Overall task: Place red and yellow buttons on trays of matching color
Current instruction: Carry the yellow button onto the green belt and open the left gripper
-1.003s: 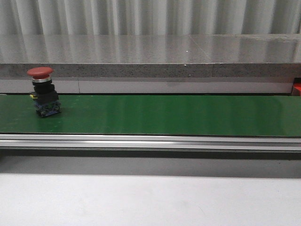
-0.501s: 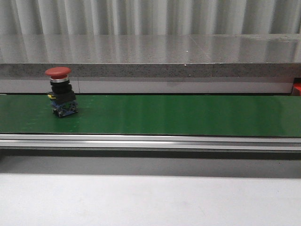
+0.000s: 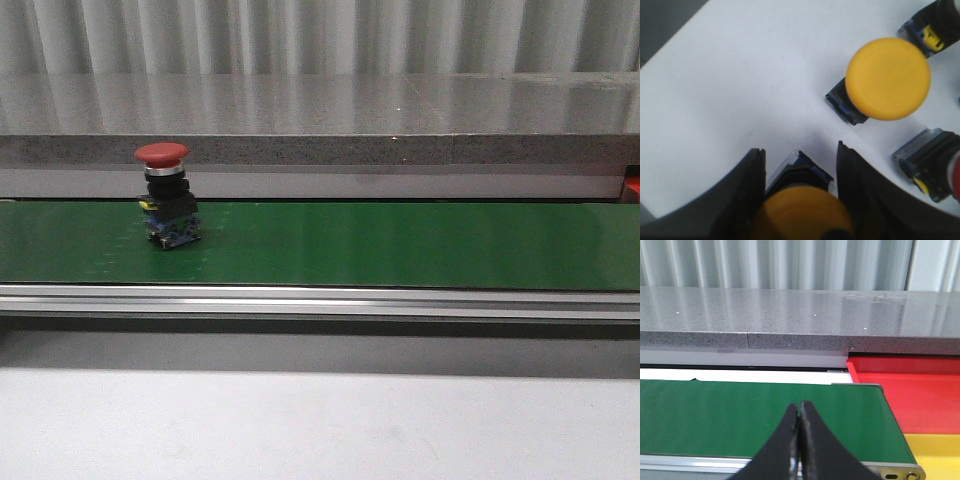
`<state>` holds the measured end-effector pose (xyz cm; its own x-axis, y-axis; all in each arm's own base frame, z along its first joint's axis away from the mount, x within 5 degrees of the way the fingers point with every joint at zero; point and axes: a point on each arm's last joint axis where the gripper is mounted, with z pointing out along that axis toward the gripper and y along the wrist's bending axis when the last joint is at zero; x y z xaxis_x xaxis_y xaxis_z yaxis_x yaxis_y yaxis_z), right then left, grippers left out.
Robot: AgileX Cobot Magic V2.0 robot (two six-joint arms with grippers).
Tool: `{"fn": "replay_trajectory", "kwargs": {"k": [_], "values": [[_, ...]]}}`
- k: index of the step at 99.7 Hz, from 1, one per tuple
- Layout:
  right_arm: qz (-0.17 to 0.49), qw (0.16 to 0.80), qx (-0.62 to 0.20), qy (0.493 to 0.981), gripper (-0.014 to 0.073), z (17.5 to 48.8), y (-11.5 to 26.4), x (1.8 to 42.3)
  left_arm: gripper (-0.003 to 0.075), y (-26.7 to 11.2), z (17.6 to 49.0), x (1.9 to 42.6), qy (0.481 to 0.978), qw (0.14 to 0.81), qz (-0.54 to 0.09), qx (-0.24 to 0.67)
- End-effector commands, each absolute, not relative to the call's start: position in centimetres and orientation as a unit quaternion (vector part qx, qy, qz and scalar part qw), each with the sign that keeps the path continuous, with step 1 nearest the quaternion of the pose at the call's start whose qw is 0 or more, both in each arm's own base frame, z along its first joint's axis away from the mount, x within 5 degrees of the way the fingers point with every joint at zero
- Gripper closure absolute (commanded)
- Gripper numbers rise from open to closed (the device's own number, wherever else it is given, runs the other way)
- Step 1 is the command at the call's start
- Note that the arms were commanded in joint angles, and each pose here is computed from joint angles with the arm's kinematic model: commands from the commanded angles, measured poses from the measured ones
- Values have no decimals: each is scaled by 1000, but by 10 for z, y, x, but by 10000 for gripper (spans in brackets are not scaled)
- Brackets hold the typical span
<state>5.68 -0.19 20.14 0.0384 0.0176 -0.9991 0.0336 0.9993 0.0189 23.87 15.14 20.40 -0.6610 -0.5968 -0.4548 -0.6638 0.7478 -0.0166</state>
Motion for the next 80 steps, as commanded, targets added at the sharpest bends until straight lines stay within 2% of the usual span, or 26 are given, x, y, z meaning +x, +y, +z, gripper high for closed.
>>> {"fn": "replay_trajectory", "kwargs": {"k": [1, 19, 36, 54, 80], "values": [[-14, 758, 14, 652, 661, 215, -2, 54, 739, 149, 245, 233, 888, 286, 87, -348], [-14, 758, 14, 652, 661, 215, -2, 54, 739, 127, 298, 222, 878, 342, 92, -323], [-14, 758, 14, 652, 661, 215, -2, 54, 739, 85, 330, 237, 894, 378, 65, -231], [-14, 758, 14, 652, 661, 215, -2, 54, 739, 40, 333, 263, 912, 384, 27, -142], [-14, 758, 14, 652, 661, 215, -2, 54, 739, 3, 307, 309, 936, 344, 2, -80]]}}
